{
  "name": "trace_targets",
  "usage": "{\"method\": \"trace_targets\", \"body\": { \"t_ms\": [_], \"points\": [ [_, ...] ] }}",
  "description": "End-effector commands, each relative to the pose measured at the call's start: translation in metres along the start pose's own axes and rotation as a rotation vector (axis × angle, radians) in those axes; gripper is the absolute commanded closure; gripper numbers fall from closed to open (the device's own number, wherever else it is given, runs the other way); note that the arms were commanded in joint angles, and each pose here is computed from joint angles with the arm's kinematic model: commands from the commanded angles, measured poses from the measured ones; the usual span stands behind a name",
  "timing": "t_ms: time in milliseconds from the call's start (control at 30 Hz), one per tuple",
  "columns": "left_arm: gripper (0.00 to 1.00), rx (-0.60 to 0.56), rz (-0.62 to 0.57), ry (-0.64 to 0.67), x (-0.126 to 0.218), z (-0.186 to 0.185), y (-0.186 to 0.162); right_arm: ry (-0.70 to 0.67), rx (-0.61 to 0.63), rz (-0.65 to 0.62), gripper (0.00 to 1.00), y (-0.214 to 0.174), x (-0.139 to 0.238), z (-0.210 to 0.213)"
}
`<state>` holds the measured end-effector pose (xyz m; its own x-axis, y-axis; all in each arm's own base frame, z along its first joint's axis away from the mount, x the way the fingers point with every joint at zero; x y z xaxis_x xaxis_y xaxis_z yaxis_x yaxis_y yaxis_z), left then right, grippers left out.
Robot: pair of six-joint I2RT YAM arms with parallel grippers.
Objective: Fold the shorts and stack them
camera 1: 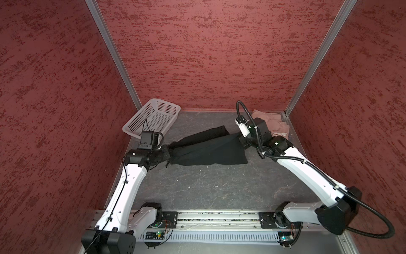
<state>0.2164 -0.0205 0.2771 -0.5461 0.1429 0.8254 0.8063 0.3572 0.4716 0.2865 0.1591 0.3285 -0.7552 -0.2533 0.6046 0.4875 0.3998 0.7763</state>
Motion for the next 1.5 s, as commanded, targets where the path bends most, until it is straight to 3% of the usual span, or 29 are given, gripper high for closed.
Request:
{"method": "trace_targets", "body": {
  "t_ms": [0, 400, 800, 833, 900, 933, 967, 1033, 1067, 1167, 1300, 1467],
  "points": [
    [1.00, -0.033, -0.076, -0.010, -0.002, -0.001, 0.025, 0.003, 0.034, -0.137, 1.00, 0.036, -0.014, -0.017],
    [1.00, -0.034, -0.001, 0.065, -0.064, 0.007, 0.069, 0.112, 0.076, -0.022, 1.00, 0.063, -0.153, -0.027],
    [0.99, -0.025, 0.058, 0.127, -0.115, 0.024, 0.086, 0.153, 0.077, 0.059, 1.00, 0.059, -0.238, -0.030],
    [0.95, -0.027, 0.055, 0.128, -0.117, 0.024, 0.088, 0.149, 0.069, 0.063, 1.00, 0.058, -0.243, -0.031],
    [0.87, -0.030, 0.041, 0.125, -0.118, 0.024, 0.093, 0.148, 0.050, 0.063, 0.72, 0.057, -0.249, -0.034],
    [0.69, -0.036, 0.033, 0.120, -0.117, 0.023, 0.096, 0.151, 0.045, 0.054, 0.56, 0.059, -0.250, -0.034],
    [0.41, -0.039, 0.018, 0.124, -0.115, 0.022, 0.100, 0.157, 0.037, 0.043, 0.49, 0.061, -0.249, -0.034],
    [0.19, -0.045, -0.017, 0.129, -0.107, 0.021, 0.107, 0.188, 0.019, 0.011, 0.39, 0.069, -0.243, -0.033],
    [0.01, -0.046, -0.046, 0.131, -0.101, 0.019, 0.111, 0.203, 0.006, -0.007, 0.35, 0.073, -0.239, -0.033],
    [0.01, -0.052, -0.108, 0.103, -0.080, 0.012, 0.122, 0.236, -0.031, -0.066, 0.27, 0.088, -0.221, -0.033],
    [0.00, -0.052, -0.160, 0.053, -0.052, 0.002, 0.125, 0.284, -0.114, -0.082, 0.26, 0.095, -0.196, -0.032],
    [0.01, -0.091, -0.150, -0.048, -0.043, -0.017, 0.092, 0.378, -0.289, -0.031, 0.26, 0.051, -0.169, -0.018]
  ]
}}
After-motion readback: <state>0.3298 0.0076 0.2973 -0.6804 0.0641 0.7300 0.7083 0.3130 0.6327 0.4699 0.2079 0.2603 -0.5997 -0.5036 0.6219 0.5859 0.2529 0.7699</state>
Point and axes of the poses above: each gripper's point midway between its finger pads, its own x axis back along the fingers, its own z axis along the line the jaws close on, y = z × x, the point moved 10 cm from there along x, back along the fingers, and after that the axes turned 3 degrees about -x, right-handed, at the moved point
